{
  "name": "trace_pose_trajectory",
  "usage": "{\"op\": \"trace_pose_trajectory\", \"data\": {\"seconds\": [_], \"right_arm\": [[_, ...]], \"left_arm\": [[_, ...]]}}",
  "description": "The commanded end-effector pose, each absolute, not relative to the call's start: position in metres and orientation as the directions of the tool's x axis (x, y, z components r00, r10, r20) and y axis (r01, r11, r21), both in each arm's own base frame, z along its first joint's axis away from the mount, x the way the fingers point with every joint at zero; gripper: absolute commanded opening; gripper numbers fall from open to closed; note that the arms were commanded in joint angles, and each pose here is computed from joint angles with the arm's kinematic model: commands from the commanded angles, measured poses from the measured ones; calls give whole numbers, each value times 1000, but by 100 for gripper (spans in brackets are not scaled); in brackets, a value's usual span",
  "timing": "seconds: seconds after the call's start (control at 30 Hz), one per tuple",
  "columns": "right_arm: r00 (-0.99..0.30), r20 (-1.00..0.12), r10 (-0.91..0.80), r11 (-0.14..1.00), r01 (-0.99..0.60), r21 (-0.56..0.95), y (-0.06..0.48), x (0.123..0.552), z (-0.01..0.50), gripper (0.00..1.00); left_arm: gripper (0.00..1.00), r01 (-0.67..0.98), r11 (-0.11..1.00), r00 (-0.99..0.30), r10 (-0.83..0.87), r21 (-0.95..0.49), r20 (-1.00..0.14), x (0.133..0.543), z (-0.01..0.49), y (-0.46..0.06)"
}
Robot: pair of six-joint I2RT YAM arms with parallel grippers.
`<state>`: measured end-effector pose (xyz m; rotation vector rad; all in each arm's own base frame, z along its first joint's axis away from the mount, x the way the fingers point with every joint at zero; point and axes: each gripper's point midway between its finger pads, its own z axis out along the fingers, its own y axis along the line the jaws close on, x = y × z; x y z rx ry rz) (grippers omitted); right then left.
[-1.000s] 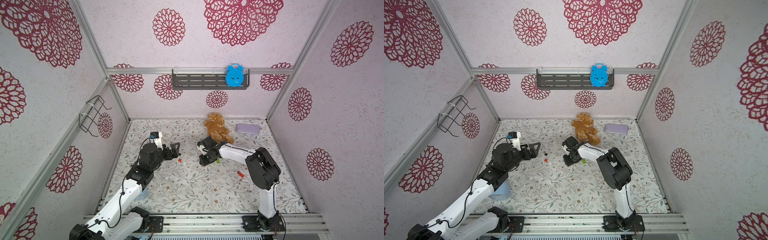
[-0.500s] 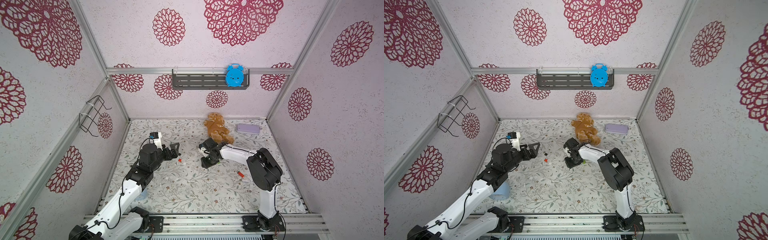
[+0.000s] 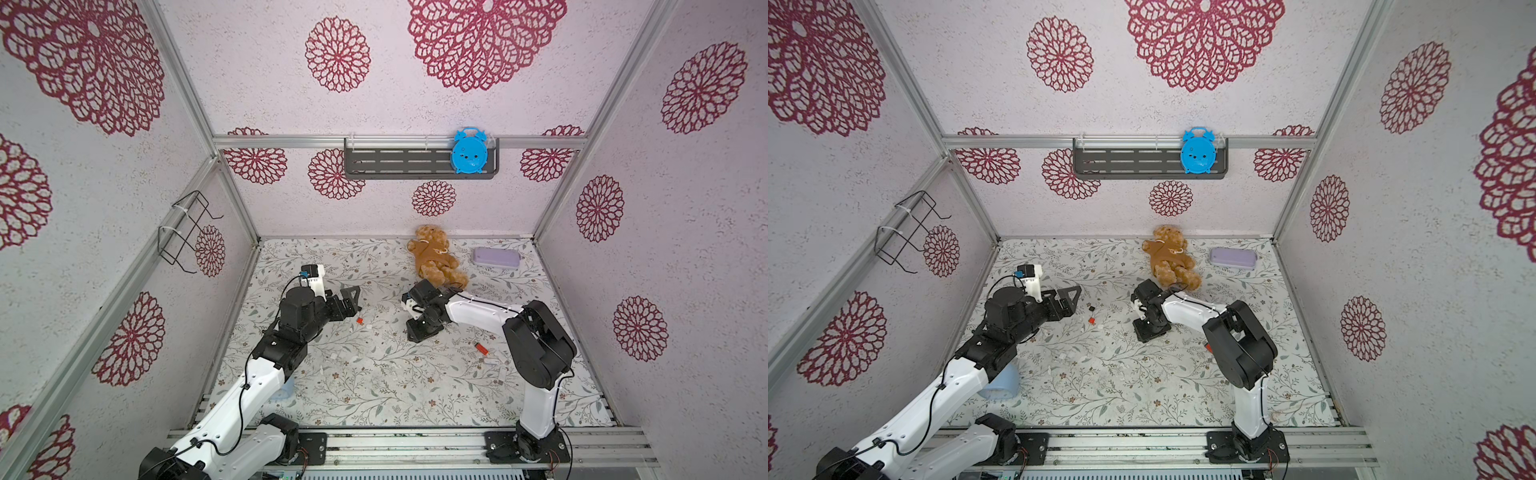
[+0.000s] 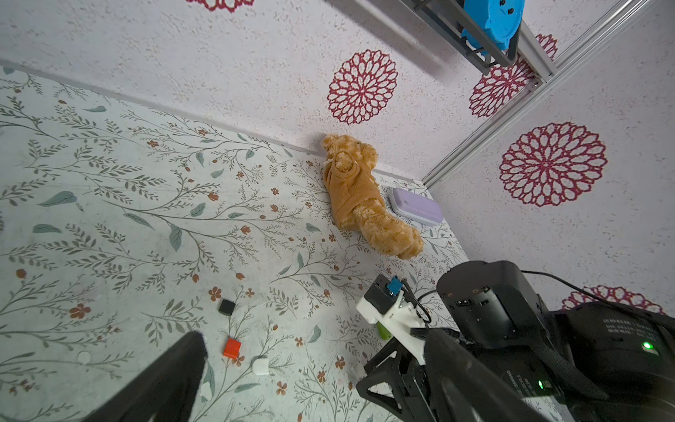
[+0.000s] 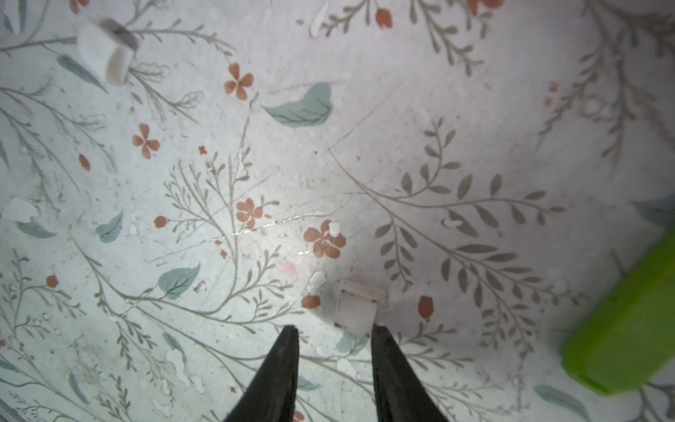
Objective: Close the usb drive cover
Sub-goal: Pick up the cover from the center of the board.
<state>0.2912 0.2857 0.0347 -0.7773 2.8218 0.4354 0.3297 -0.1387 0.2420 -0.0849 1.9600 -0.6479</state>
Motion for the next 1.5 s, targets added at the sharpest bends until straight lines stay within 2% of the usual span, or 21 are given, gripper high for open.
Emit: {"op": "trace_pose_trajectory", "data": {"seconds": [0.0,0.2,0.4,0.6,0.67,0.87,0.93,1.13,1.47], "right_arm": [[-837,-295,-460,800,-535,270,299,287,55,38],[-835,-308,-457,795,-538,280,310,288,66,38],[-755,-373,-540,790,-607,85,293,308,80,40],[-534,-341,-774,586,-808,-62,286,309,73,47],[-468,-305,-829,508,-859,-62,285,304,70,48],[-364,-273,-890,392,-918,-53,287,297,59,49],[-364,-259,-895,397,-914,-87,284,304,55,49],[-406,-194,-893,418,-908,-19,285,300,42,49],[-400,-137,-906,406,-914,-20,277,296,28,45]], "left_arm": [[97,218,849,-469,-342,-482,-814,332,242,-138],[97,221,849,-467,-340,-480,-816,333,243,-138],[97,215,853,-461,-341,-476,-819,332,243,-136],[97,210,861,-448,-335,-462,-828,332,245,-133],[97,208,865,-450,-330,-457,-830,331,245,-132],[97,195,870,-453,-330,-454,-828,329,240,-129],[97,192,871,-455,-329,-452,-827,328,239,-128],[97,188,873,-451,-330,-450,-829,328,239,-126],[97,184,876,-454,-326,-445,-829,328,238,-124]]}}
